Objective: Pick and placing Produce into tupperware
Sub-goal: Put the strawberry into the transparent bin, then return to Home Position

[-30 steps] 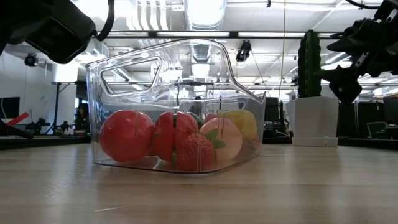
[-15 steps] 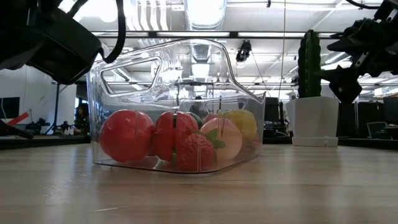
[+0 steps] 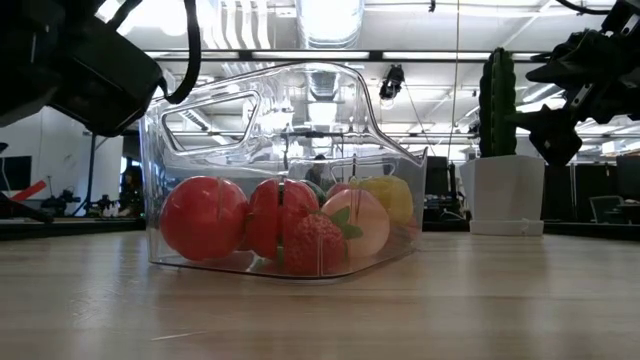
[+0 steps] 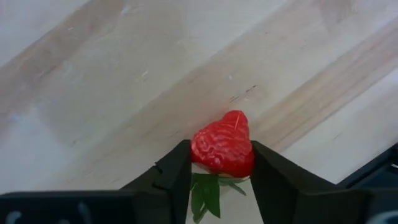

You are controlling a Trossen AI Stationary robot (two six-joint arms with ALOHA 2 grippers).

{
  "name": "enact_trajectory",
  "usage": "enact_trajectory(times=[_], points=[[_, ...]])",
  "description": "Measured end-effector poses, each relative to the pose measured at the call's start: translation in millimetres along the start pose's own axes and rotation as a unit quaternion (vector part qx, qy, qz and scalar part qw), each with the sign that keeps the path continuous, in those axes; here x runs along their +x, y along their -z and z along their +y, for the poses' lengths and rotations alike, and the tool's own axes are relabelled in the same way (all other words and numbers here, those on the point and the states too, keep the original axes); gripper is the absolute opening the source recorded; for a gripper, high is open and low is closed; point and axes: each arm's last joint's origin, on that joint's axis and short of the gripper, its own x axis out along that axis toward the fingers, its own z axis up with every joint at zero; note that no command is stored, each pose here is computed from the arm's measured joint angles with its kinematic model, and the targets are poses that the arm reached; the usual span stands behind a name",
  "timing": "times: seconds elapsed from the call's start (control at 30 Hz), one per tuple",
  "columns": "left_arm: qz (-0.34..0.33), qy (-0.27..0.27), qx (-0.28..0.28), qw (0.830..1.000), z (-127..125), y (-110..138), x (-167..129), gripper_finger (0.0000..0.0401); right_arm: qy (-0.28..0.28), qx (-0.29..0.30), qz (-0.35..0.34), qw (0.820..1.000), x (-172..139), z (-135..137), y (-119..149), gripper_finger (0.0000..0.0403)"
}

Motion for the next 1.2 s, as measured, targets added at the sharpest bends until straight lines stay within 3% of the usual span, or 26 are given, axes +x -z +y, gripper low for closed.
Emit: enact_trajectory(times=[0.1,0.2,0.3,0.37,0.5,0.6,0.67,0.77,0.93,1.1,1.2], points=[[0.001,0.011,0.011,1.000,-3,1,-11,0.0122,0.000,0.000,0.000,1.000,0,0,0,0.0258],[-0.003,0.068,0.045,0.997,-14,5,-43,0.0123,0.000,0.000,0.000,1.000,0,0,0,0.0258],[-0.052,0.130,0.089,0.986,-22,6,-86,0.0123,0.000,0.000,0.000,1.000,0,0,0,0.0258],[-0.118,0.148,0.123,0.974,-20,2,-114,0.0123,0.000,0.000,0.000,1.000,0,0,0,0.0258],[-0.262,0.102,0.241,0.929,-11,-19,-144,0.0123,0.000,0.000,0.000,1.000,0,0,0,0.0258],[-0.298,0.049,0.329,0.895,-7,-44,-148,0.0125,0.000,0.000,0.000,1.000,0,0,0,0.0258],[-0.302,0.028,0.357,0.884,-5,-63,-149,0.0132,0.000,0.000,0.000,1.000,0,0,0,0.0258],[-0.269,0.009,0.379,0.885,-4,-92,-138,0.0152,0.000,0.000,0.000,1.000,0,0,0,0.0258],[-0.215,0.002,0.327,0.920,4,-125,-119,0.0206,0.000,0.000,0.000,1.000,0,0,0,0.0258],[-0.199,0.025,0.323,0.925,4,-131,-127,0.0269,0.000,0.000,0.000,1.000,0,0,0,0.0258],[-0.212,0.066,0.319,0.921,4,-125,-153,0.0291,0.000,0.000,0.000,1.000,0,0,0,0.0258]])
